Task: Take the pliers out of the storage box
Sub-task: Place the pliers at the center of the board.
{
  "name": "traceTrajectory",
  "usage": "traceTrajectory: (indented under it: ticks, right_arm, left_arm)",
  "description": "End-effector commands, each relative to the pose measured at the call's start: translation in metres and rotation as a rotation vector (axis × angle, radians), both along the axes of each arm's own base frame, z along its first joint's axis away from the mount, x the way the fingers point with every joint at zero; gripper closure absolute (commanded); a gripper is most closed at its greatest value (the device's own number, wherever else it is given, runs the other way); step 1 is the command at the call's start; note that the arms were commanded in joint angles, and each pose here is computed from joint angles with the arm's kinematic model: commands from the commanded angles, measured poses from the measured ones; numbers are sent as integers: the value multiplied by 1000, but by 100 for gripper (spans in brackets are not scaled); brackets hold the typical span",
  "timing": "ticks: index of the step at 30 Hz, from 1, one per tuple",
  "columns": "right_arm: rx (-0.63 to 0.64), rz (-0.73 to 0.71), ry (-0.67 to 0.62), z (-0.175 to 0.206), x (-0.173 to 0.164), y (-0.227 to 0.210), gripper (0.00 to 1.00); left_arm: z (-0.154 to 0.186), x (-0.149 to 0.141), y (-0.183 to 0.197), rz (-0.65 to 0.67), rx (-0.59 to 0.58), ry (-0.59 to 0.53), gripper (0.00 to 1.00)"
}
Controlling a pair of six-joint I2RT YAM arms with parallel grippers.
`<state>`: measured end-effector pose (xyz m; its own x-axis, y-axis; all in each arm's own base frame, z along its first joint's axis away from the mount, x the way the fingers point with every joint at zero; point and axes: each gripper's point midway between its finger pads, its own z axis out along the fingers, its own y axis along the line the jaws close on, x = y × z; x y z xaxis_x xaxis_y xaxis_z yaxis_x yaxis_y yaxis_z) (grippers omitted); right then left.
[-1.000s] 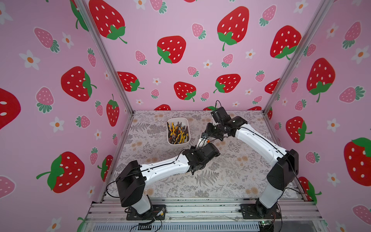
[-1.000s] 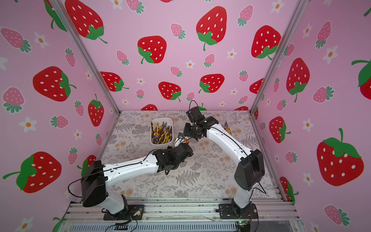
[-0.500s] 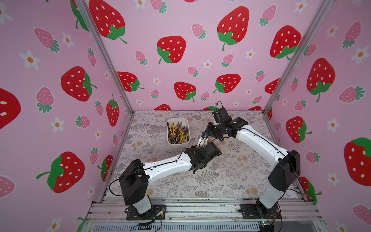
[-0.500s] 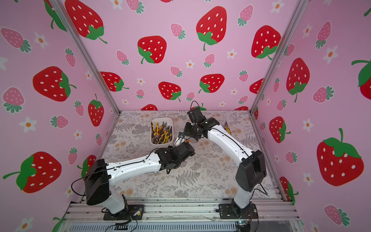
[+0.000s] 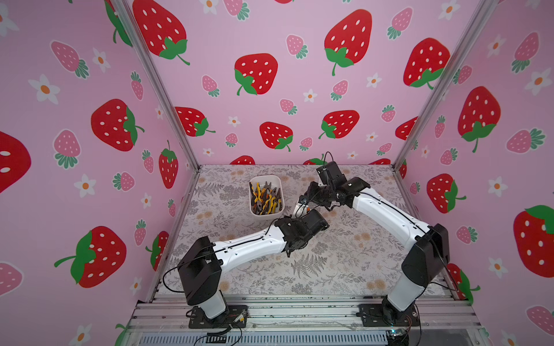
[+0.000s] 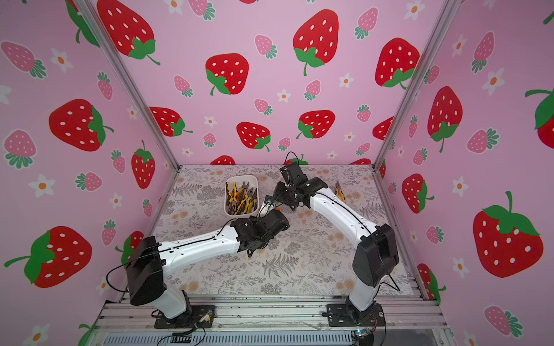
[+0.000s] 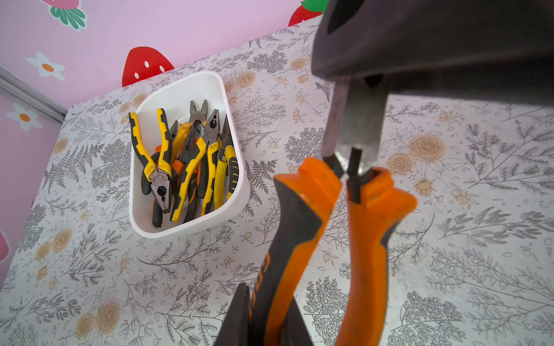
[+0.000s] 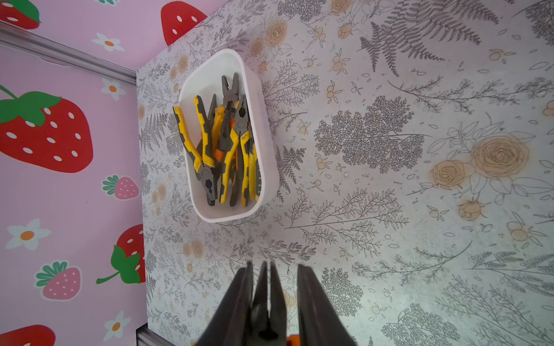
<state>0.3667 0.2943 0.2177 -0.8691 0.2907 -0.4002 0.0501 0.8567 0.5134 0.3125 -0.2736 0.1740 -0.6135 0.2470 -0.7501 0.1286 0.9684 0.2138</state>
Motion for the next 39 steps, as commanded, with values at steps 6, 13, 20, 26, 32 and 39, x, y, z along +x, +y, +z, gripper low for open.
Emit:
traceTrajectory:
  ticks: [6, 13, 20, 26, 32, 39]
  right_arm:
    - [4, 95, 66, -4, -35, 12, 65]
    - [30, 105, 74, -5, -37, 18, 70]
    - [90, 114, 98, -7, -40, 28, 86]
    - [69, 97, 79, -5, -39, 22, 100]
    - [23, 82, 42, 3, -33, 11, 100]
    - [-34, 54, 1, 10, -26, -8, 100]
  left_arm:
    - [29, 27, -5, 64, -70, -81, 100]
    - [30, 29, -6, 61, -73, -82, 100]
    - [34, 31, -5, 60, -97, -83, 100]
    - [35, 30, -5, 45, -105, -79, 100]
    - [30, 26, -5, 28, -132, -57, 72]
    - [28, 21, -6, 4, -152, -39, 46]
